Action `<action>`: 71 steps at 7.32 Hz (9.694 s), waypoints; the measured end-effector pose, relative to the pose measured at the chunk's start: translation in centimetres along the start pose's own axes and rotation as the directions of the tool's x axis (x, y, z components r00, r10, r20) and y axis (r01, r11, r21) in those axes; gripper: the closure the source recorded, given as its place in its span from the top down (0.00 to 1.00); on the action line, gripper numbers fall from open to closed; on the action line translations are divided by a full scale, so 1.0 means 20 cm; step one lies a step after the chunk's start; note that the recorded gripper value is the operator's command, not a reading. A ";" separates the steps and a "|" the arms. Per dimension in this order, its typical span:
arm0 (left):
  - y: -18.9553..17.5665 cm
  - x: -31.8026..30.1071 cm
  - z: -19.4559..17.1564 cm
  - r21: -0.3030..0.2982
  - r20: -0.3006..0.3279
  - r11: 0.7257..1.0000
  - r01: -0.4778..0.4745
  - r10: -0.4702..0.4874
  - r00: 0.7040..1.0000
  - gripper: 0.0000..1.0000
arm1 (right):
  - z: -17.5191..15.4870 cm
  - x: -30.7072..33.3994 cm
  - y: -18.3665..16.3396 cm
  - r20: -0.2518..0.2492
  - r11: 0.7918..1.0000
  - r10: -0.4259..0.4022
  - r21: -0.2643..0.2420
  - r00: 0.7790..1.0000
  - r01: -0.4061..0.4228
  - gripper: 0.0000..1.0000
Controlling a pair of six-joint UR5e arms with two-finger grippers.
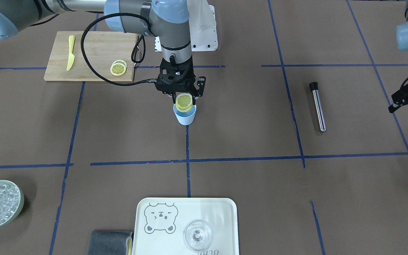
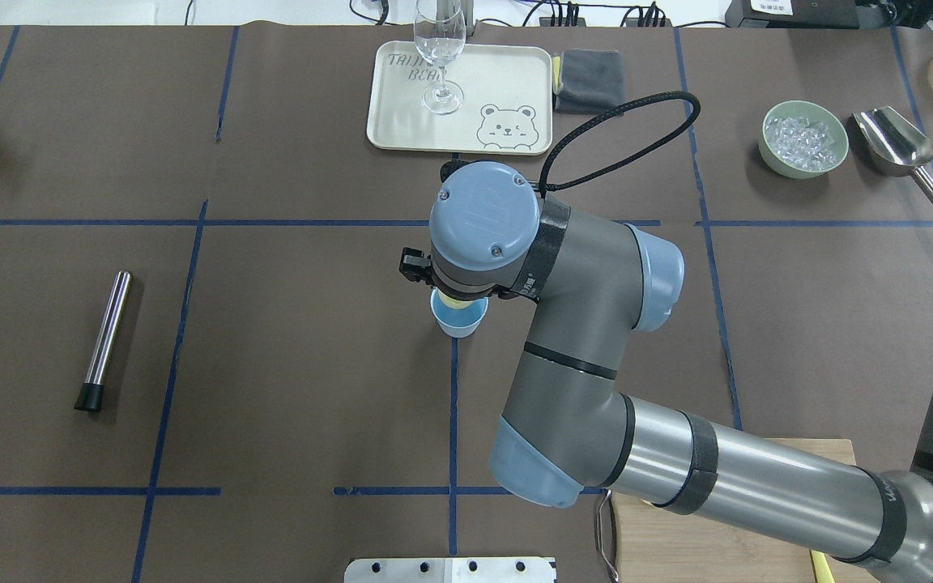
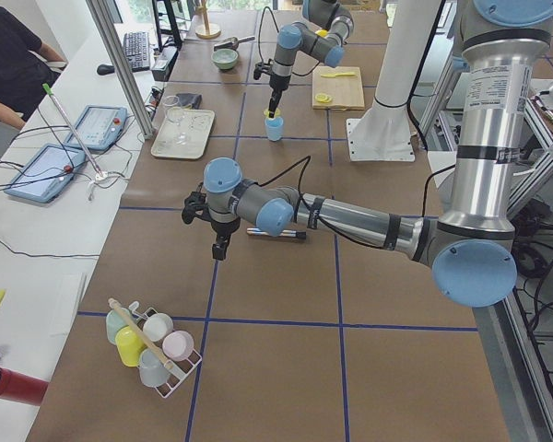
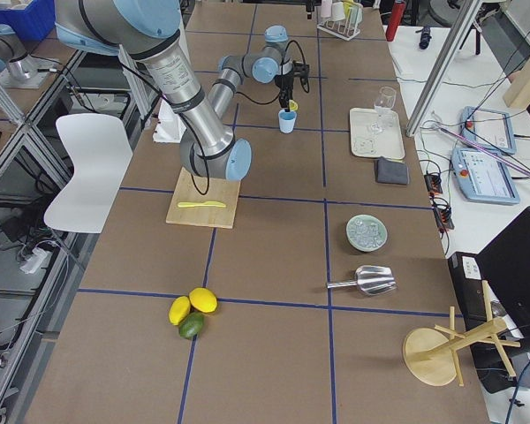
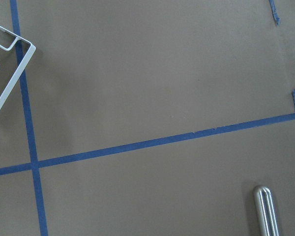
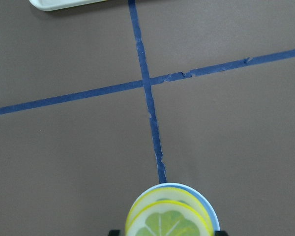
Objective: Squeeze lemon into cup
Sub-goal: 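Lower the lemon slice into the blue cup and open the right gripper, then raise the right gripper away while the left gripper reaches for the steel muddler, then close the left gripper around the top of the steel muddler, then lift the steel muddler with the left gripper and swing it upward, then carry the muddler with the left gripper over the blue cup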
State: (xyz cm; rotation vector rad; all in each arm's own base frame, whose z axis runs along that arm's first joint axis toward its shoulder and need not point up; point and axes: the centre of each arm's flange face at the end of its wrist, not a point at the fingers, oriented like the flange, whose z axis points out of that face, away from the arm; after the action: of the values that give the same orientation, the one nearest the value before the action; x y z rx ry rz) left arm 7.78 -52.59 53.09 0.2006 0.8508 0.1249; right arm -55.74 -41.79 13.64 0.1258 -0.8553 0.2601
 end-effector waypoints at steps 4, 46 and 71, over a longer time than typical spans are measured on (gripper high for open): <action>-0.02 0.02 -0.01 0.006 -0.001 1.000 0.011 -0.011 1.000 1.00 | -0.01 0.01 -0.01 0.004 1.000 -0.001 -0.011 1.000 0.001 1.00; -0.24 1.46 -0.45 0.301 0.058 0.952 0.061 -0.081 0.995 0.00 | -0.61 1.84 -1.12 0.010 0.930 -0.335 -0.158 0.942 0.332 1.00; 0.42 2.84 0.10 0.943 -0.063 0.328 0.057 0.006 0.998 0.00 | -0.71 2.74 -1.21 -0.061 0.943 -0.296 -0.177 0.953 0.282 1.00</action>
State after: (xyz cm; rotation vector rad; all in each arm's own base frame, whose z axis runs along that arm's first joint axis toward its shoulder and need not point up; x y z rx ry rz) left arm 46.16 -33.95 14.57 1.3406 0.8941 -0.4524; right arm -4.40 -52.37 45.90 0.0821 -0.7577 -0.0821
